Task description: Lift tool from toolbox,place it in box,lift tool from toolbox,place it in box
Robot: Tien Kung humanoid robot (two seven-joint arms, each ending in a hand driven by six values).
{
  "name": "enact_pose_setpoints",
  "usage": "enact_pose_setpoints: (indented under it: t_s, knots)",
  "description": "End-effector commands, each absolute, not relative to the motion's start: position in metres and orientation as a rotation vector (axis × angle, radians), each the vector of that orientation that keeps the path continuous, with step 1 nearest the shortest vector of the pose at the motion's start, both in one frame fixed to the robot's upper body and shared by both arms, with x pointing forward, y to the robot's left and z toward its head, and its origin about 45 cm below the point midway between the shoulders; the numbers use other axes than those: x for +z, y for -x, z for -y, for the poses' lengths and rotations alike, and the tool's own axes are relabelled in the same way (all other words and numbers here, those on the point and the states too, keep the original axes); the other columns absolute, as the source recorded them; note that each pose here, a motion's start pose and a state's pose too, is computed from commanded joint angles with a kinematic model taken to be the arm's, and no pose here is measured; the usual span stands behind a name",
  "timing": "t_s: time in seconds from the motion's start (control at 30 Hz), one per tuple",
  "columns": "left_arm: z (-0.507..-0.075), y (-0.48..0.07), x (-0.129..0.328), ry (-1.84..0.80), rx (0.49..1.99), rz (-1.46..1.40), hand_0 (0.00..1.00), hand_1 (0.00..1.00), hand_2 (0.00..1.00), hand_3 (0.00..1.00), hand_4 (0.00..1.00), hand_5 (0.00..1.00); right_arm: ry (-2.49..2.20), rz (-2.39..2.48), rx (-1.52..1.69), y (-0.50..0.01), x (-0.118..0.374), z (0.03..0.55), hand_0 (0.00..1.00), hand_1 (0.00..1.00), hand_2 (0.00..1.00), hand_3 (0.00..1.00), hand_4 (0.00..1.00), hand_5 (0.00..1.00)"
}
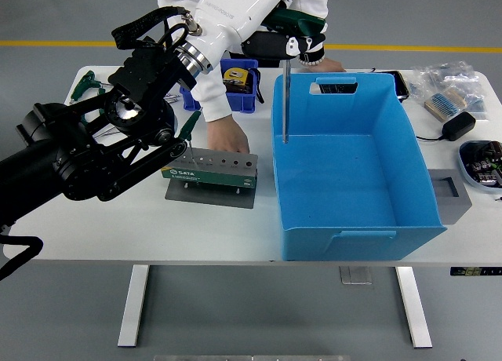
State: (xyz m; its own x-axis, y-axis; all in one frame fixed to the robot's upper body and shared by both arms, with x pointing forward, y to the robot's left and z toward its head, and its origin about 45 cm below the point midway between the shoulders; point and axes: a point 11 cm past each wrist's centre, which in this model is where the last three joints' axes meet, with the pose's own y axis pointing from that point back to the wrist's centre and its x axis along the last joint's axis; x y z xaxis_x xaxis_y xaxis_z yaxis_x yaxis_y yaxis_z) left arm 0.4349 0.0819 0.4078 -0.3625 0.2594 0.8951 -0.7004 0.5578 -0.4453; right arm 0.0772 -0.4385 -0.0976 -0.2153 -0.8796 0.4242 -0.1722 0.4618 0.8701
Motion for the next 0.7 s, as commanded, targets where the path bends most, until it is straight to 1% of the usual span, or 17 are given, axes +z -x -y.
enact_pose_setpoints:
  t_s: [0.17, 0.33, 0.47, 0.6, 0.7]
  knots:
    - [-0.066, -0.421, 0.435, -0.268, 1.067, 1.653, 0.023, 0.002, 0.04, 0.048, 0.802, 0.749, -0.912, 1.68, -0.86, -0.075, -0.098, 0.439, 0.653, 0.639, 0.705, 0.557, 0.807, 0.747]
    - [-0.047, -0.404, 0.435, -0.166, 1.054, 1.514, 0.023, 0.002, 0.04, 0.048, 0.802, 0.749, -0.913, 1.679, -0.858, -0.076, -0.097, 0.44, 0.653, 0.639, 0.705, 0.557, 0.807, 0.747]
    - [-0.028, -0.397, 0.41, -0.156, 1.006, 1.437, 0.023, 0.002, 0.04, 0.048, 0.801, 0.748, -0.919, 1.678, -0.852, -0.08, -0.096, 0.44, 0.653, 0.64, 0.705, 0.557, 0.806, 0.748]
    - [-0.011, -0.393, 0.371, -0.176, 0.942, 1.412, 0.026, 0.002, 0.04, 0.049, 0.799, 0.746, -0.921, 1.679, -0.851, -0.082, -0.096, 0.441, 0.654, 0.641, 0.705, 0.557, 0.806, 0.746]
    - [-0.008, -0.399, 0.34, -0.23, 0.918, 1.374, 0.026, 0.002, 0.04, 0.049, 0.799, 0.746, -0.926, 1.679, -0.844, -0.086, -0.095, 0.441, 0.654, 0.641, 0.705, 0.557, 0.806, 0.746]
